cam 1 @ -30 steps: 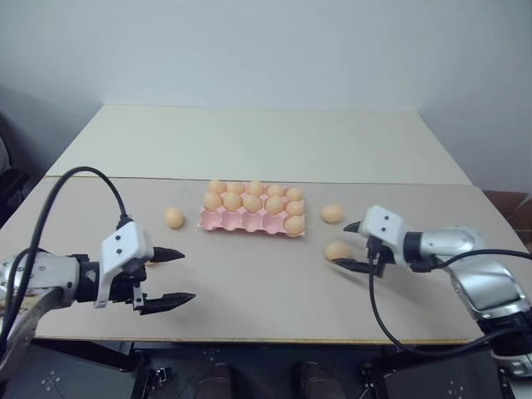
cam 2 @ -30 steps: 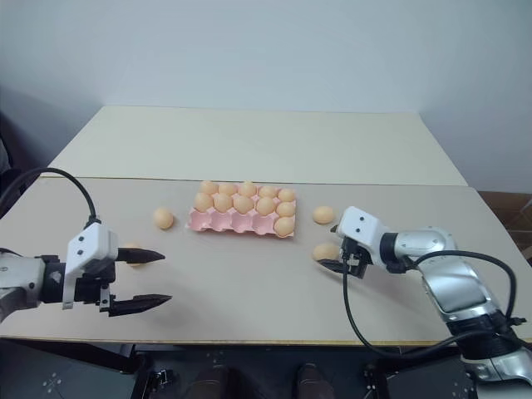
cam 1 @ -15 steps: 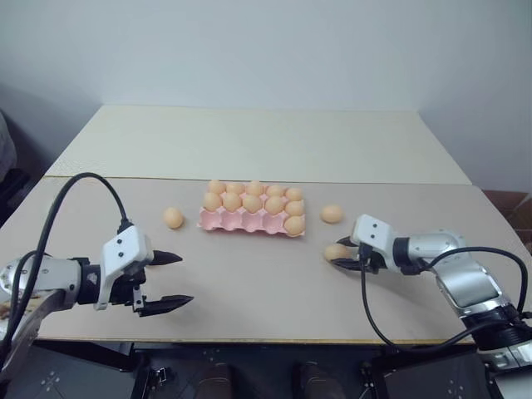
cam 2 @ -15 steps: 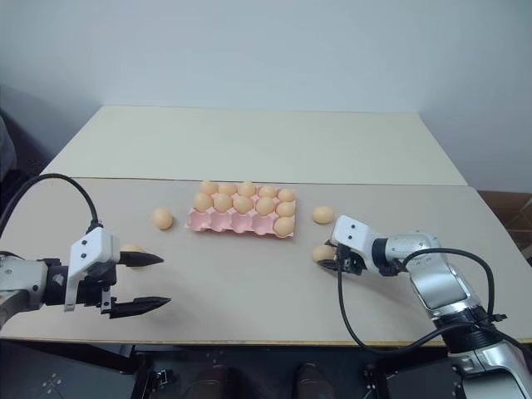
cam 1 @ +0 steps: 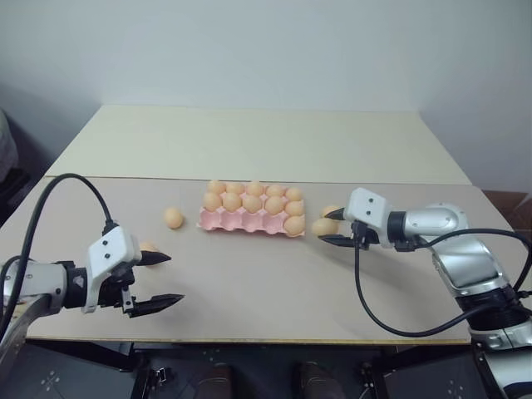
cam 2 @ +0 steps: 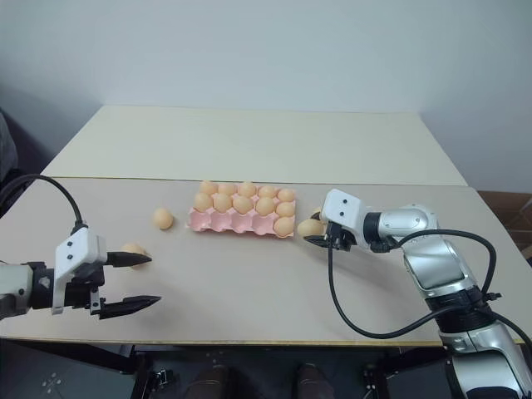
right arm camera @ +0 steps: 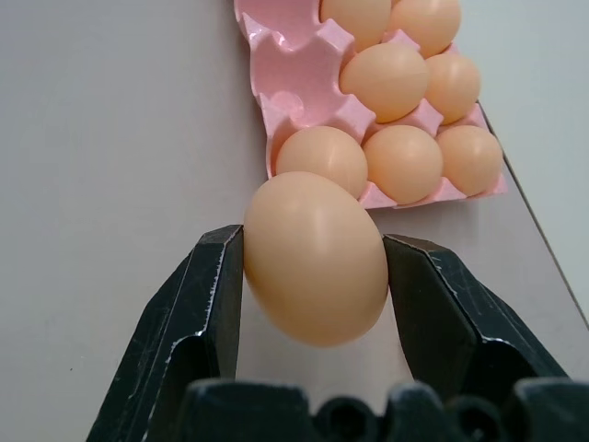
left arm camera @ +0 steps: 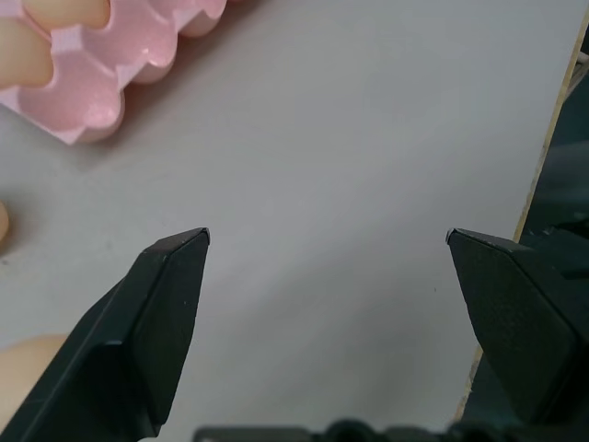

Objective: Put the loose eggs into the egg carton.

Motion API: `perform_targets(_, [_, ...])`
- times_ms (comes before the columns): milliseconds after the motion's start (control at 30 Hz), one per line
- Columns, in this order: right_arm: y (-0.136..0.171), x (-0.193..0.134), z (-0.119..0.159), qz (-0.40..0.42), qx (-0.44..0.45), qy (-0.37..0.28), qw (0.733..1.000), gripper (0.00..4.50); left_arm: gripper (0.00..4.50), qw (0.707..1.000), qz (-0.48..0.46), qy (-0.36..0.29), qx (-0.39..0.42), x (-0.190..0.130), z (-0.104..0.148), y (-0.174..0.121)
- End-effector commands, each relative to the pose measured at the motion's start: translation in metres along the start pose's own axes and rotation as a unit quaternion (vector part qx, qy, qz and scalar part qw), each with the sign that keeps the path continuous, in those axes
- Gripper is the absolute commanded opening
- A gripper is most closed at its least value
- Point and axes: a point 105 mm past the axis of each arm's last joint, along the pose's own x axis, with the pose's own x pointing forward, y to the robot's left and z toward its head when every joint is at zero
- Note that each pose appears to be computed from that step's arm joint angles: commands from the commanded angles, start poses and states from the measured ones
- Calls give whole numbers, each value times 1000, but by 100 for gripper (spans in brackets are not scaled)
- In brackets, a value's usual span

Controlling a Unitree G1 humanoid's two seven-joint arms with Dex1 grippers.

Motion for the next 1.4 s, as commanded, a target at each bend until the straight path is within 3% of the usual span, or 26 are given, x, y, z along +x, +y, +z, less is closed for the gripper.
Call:
perform_targets(33, [-5, -6, 6, -18, -11, -13, 1000, 259, 450, 1000, 13, -1, 25, -7, 10, 1])
perform_targets(233, [-13, 3, 34, -29, -29, -56, 998, 259, 450, 1000, 13, 0, 26, -8, 11, 0])
perform_targets(467, [-17, 46, 60, 2, -50, -82, 995, 259, 450, 1000, 16, 1, 24, -8, 12, 0])
perform_targets(833, [-21, 82, 67, 6, -65, -95, 993, 259, 450, 1000, 23, 9, 16, -9, 8, -6])
perform_targets(933, [-17, 84, 69, 22, -67, -101, 992, 320, 450, 1000, 26, 7, 14, -11, 9, -8])
perform_targets(1067, [-16, 87, 75, 21, -71, -112, 991, 448, 450, 999, 31, 7, 12, -13, 9, -7])
perform_targets(1233, [-19, 82, 72, 5, -76, -107, 991, 448, 450, 1000, 29, 4, 11, -11, 9, -7])
perform_targets(1400, [-14, 45, 59, -6, -68, -107, 992, 448, 450, 1000, 25, -3, 17, -7, 11, -7])
